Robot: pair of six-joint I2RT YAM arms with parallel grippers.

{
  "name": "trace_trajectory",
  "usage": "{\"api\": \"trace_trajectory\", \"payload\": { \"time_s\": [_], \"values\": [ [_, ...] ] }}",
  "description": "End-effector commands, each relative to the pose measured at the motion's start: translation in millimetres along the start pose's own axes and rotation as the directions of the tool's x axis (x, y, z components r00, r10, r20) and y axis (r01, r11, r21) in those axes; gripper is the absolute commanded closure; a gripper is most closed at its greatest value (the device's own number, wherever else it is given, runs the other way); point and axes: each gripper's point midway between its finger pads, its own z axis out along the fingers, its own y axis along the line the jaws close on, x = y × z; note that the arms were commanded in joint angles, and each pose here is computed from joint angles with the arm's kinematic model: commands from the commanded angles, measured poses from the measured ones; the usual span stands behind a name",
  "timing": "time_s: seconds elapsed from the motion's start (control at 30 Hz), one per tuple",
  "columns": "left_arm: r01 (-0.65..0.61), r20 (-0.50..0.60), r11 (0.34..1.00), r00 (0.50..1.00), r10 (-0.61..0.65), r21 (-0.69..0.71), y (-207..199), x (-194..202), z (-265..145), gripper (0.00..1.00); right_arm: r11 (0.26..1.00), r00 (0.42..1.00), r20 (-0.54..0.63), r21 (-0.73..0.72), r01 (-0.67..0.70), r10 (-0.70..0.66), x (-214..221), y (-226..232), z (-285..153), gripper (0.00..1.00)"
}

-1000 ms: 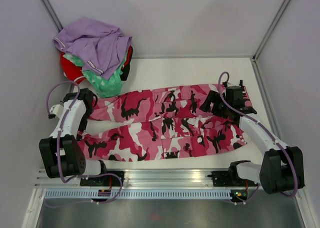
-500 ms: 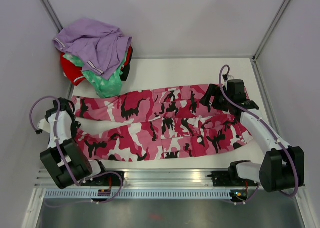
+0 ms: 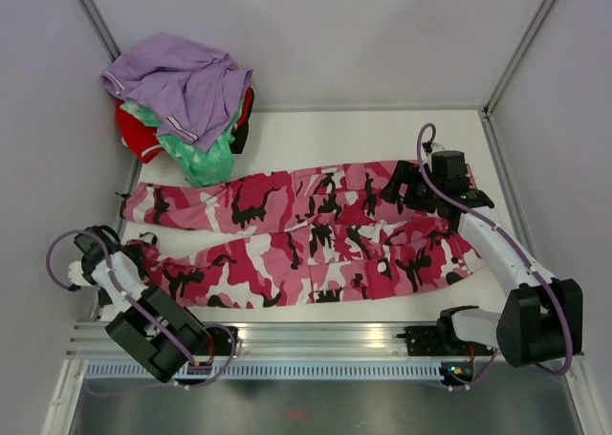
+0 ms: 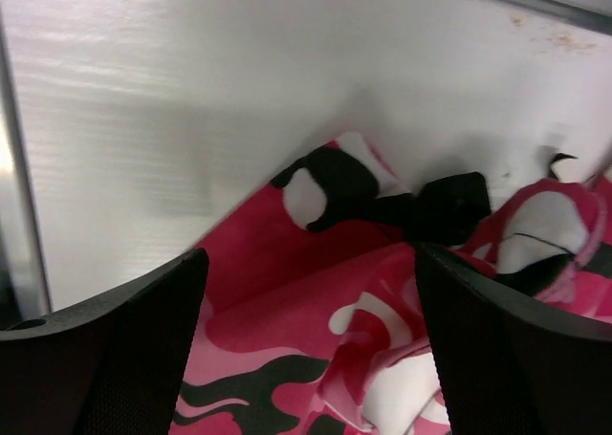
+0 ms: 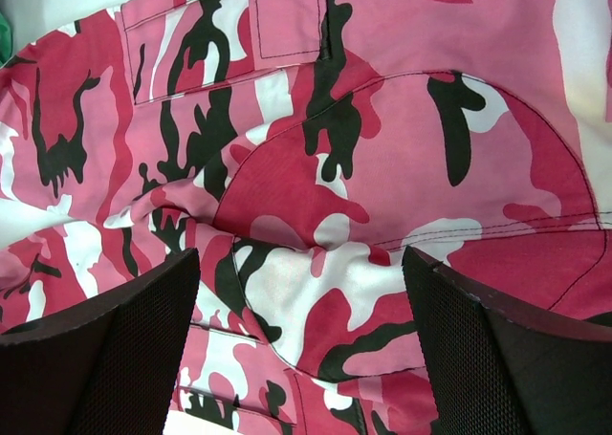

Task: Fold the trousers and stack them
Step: Flatten the trousers out

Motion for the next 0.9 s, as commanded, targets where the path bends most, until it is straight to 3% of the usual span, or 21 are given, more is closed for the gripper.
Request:
{"api": "trace_trajectory", "payload": {
  "time_s": [0.0,0.13,0.17,0.27,0.33,0.43,0.6,0.67,0.87],
  "values": [
    [-0.037,-0.009,0.983,0.999,0.04,0.178,-32,-10,-1,0.07,1.0,1.0,-0.009,-0.009,0.015,-0.015,1,4,2,0.07],
    [-0.022,0.045,0.959,0.999,0.009,0.281,-38,-26,-19,0.07,1.0,1.0,0.0,-0.002,0.019,-0.019,-2,5,2,0.07],
    [-0.029,0.106,0.964,0.994,0.001,0.264,-36,-39,-26,0.07,1.0,1.0,-0.005,-0.002,0.018,-0.018,-1,4,2,0.07],
    [-0.033,0.126,0.994,0.992,0.019,0.105,-7,-44,-23,0.1,1.0,1.0,-0.024,0.005,0.016,-0.016,3,2,8,0.07],
    [-0.009,0.115,0.999,0.993,0.006,0.031,7,-44,-16,0.19,1.0,0.999,-0.032,0.002,0.02,-0.02,4,3,10,0.07],
    [-0.012,0.06,0.998,0.998,0.016,-0.066,24,-34,2,0.2,1.0,0.999,-0.045,-0.001,0.021,-0.021,6,4,13,0.07],
    [-0.047,-0.06,0.999,0.997,0.047,0.01,11,-10,28,0.21,1.0,0.999,-0.042,0.013,0.016,-0.016,6,1,16,0.07],
    [-0.071,-0.072,0.996,0.995,0.076,0.062,1,-8,35,0.21,1.0,0.999,-0.042,0.017,0.004,-0.003,7,-1,18,0.07],
    [-0.128,-0.066,0.991,0.989,0.131,0.044,0,-14,44,0.28,0.999,0.999,-0.046,0.027,-0.025,0.026,11,-3,26,0.07]
  ]
}}
